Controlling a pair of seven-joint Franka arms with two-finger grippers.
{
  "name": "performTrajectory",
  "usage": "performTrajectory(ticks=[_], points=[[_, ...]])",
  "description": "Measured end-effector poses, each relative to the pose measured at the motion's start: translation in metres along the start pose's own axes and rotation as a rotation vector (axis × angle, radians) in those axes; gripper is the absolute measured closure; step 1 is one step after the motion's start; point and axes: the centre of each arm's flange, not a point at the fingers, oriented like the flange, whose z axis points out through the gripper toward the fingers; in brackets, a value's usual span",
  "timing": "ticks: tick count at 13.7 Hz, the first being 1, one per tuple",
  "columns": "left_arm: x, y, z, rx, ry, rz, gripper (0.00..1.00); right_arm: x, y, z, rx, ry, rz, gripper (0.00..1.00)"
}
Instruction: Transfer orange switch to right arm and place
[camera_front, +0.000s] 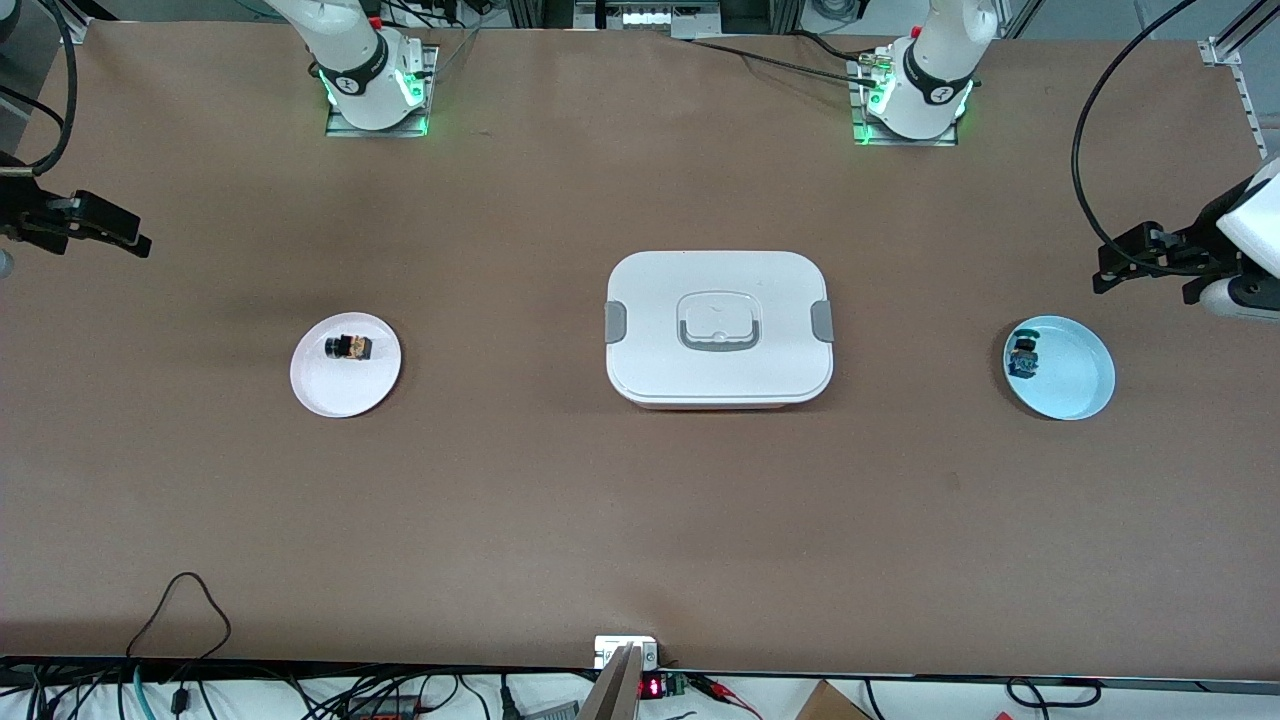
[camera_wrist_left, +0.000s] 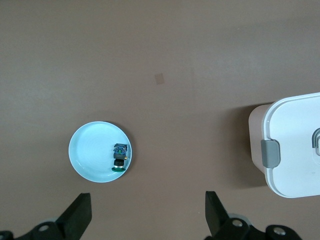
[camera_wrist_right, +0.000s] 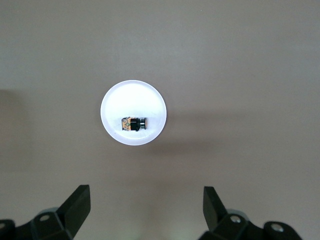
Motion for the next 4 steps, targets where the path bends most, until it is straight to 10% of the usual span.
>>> performTrajectory(ticks=[4], points=[[0.0,0.0,0.0,0.0,0.0,0.0,0.0,-0.001,-0.0001,0.0006,0.001,-0.009,-0.005,0.0]])
